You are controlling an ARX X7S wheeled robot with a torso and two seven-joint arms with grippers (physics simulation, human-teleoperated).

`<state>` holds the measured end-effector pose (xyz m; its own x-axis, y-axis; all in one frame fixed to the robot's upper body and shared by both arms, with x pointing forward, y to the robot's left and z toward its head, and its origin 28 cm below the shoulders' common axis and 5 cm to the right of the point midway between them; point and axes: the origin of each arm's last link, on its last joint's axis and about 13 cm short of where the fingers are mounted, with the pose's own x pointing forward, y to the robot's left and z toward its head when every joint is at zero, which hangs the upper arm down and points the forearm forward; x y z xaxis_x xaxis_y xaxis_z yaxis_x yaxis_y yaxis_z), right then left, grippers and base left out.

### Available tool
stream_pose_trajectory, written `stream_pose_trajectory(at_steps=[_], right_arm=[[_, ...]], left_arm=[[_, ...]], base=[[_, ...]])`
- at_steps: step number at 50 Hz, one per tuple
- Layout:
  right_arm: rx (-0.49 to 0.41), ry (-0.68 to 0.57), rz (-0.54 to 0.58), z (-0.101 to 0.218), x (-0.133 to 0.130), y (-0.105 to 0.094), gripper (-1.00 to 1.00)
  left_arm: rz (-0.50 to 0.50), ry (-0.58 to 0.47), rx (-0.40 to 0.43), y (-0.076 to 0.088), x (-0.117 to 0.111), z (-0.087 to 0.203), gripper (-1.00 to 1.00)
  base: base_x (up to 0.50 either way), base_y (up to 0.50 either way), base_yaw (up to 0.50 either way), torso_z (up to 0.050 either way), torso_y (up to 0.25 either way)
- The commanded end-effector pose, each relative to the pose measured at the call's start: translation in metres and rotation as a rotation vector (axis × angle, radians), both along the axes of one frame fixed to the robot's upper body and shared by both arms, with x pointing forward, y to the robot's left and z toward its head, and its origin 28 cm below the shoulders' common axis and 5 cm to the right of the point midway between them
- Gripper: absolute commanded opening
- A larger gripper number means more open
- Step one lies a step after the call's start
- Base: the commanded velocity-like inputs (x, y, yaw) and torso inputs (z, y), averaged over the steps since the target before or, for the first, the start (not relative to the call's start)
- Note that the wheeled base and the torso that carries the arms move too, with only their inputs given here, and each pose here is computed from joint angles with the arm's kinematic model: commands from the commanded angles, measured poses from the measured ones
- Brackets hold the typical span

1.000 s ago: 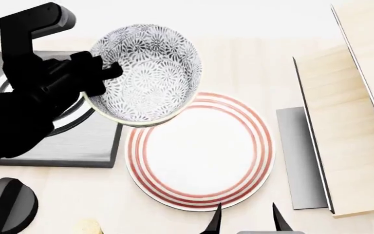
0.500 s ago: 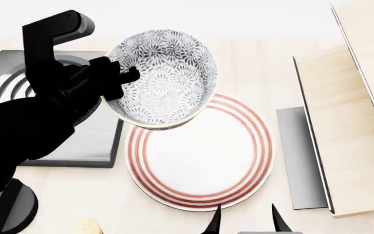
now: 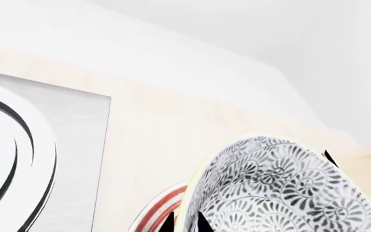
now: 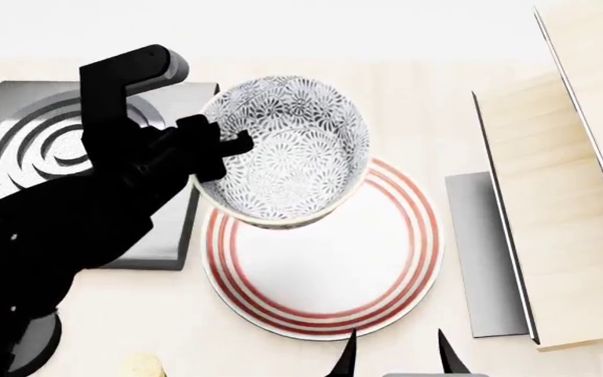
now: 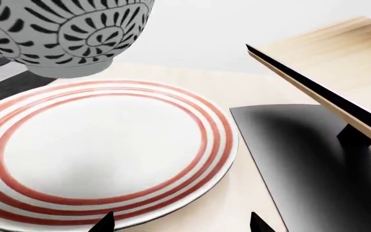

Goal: Pick up the akita bowl and put it on the plate.

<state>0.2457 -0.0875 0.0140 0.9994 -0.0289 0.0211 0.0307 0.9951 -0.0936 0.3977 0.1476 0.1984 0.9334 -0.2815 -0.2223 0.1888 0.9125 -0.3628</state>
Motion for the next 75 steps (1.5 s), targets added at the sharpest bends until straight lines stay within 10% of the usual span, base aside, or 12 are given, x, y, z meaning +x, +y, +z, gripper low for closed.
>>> stream_pose_trajectory(at_steps=[1,75], right_arm=[[0.002,0.005,-0.001,-0.002,0.0,-0.001,1.0],[0.003,0.022,0.002,-0.007,0.001,0.0,1.0]], left_arm=[[-0.004,0.006,-0.025,-0.005,0.004,-0.004,-1.0],[-0.041,0.028,0.079,-0.034,0.006,-0.031,-1.0]], base=[[0.0,0.0,0.0,0.0,0.0],[0.0,0.0,0.0,0.0,-0.005]])
